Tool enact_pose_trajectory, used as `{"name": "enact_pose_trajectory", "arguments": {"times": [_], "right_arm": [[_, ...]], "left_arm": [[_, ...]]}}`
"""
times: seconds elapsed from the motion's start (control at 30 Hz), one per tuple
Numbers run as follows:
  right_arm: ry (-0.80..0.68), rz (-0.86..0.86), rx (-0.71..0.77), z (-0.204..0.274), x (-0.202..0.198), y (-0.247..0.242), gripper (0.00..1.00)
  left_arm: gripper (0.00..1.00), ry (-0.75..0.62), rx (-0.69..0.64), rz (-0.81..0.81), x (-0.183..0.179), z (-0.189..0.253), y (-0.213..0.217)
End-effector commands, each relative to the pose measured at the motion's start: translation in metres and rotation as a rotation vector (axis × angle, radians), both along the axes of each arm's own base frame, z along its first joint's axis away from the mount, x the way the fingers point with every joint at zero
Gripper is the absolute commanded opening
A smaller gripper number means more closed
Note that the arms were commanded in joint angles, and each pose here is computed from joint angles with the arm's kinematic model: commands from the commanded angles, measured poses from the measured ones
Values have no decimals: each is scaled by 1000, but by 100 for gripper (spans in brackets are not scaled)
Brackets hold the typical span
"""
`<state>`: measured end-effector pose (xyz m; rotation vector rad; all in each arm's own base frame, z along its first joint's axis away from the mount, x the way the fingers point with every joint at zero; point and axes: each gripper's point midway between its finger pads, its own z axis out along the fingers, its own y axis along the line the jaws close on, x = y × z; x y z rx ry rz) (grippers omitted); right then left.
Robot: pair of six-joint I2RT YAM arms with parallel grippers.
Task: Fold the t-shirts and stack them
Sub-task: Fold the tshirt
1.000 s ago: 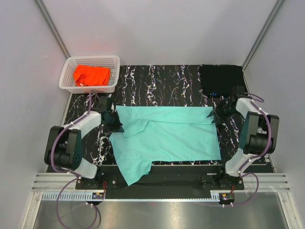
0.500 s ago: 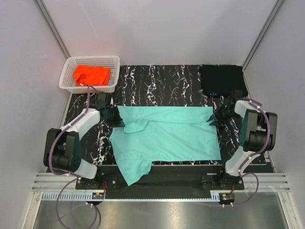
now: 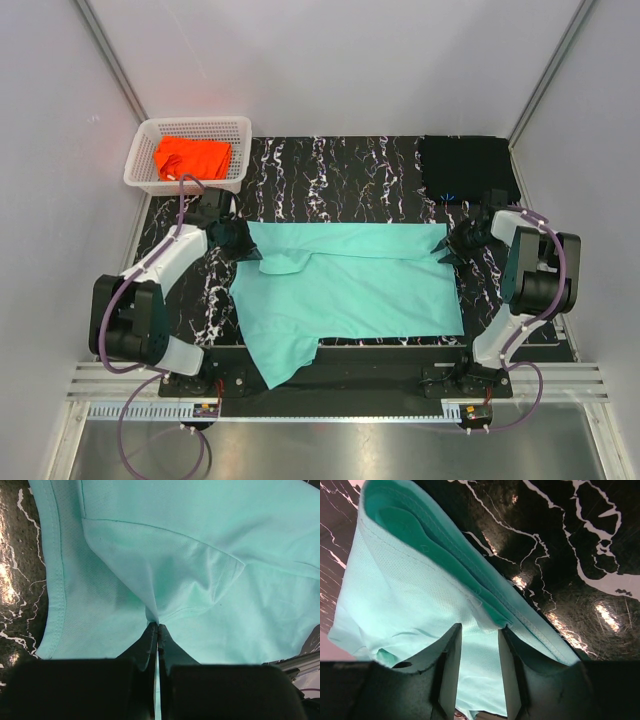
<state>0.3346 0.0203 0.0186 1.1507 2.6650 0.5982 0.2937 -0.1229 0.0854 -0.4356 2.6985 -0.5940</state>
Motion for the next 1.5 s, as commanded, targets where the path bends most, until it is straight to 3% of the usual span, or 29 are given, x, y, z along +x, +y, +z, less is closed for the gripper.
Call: {"name": "enact_pose_trajectory", "arguments": {"times": [0.0,0.1,0.23,0.27,0.37,1.17,1.47], "right_arm": [[-4,-2,-27,-1,-7,-1,43],[9,0,-54,-7,-9,-6,40],[21,6,-54,-11,-8,-7,24],[18,4,-61,-11,-8,-8,25],[7,22,-68,-7,-8,-9,50],[-4,32,-61,21,-29,-11,51],[44,38,-98,2,-31,-20,52]], "left_arm": [[0,-94,-24,-24,12,30,-5],[0,-104,-24,-21,13,34,-5],[0,-118,-16,-23,14,41,-3],[0,-124,-13,-23,14,42,-3],[0,-130,-11,-20,14,44,-2],[0,-119,10,-23,11,37,2],[0,-110,2,-28,12,36,0]]}}
